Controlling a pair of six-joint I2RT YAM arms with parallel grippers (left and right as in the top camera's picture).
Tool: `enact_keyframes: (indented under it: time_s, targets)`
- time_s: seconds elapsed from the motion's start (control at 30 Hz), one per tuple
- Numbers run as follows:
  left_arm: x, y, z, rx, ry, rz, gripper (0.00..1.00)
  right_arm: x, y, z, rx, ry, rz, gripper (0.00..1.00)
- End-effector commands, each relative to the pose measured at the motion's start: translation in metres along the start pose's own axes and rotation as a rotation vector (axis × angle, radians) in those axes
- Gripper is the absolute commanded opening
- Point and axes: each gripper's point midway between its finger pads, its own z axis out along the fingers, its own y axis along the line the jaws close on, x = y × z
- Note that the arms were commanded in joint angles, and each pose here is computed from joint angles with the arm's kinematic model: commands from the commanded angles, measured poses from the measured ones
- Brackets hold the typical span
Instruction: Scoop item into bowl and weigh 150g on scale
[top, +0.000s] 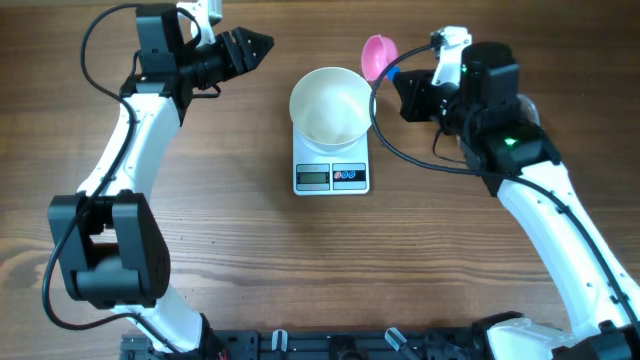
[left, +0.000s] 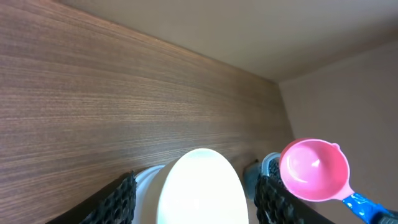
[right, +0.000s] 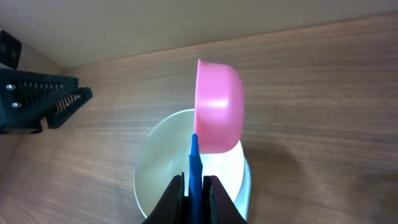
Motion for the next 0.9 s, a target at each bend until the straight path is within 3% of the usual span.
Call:
enact_keyframes:
  time_s: [0.0,0.23,0.47,0.87]
  targets:
    - [-0.004,-0.009,-0.004,0.021,-0.007,0.06,0.64,-0.008,0.005,-0.008,-0.015,-0.016,-0.02,0.04]
    - [-0.001,-0.016,0.0,0.032,-0.001,0.078,0.64,-0.003,0.002,-0.008,-0.001,0.001,-0.016,0.04]
    - [0.002,-0.031,0.009,0.057,-0.005,0.244,0.63,-0.014,-0.02,-0.02,0.04,-0.025,-0.003,0.04]
    - [-0.008,-0.034,0.005,0.036,-0.045,0.271,0.6,-0.018,-0.038,-0.031,0.081,-0.035,0.047,0.04]
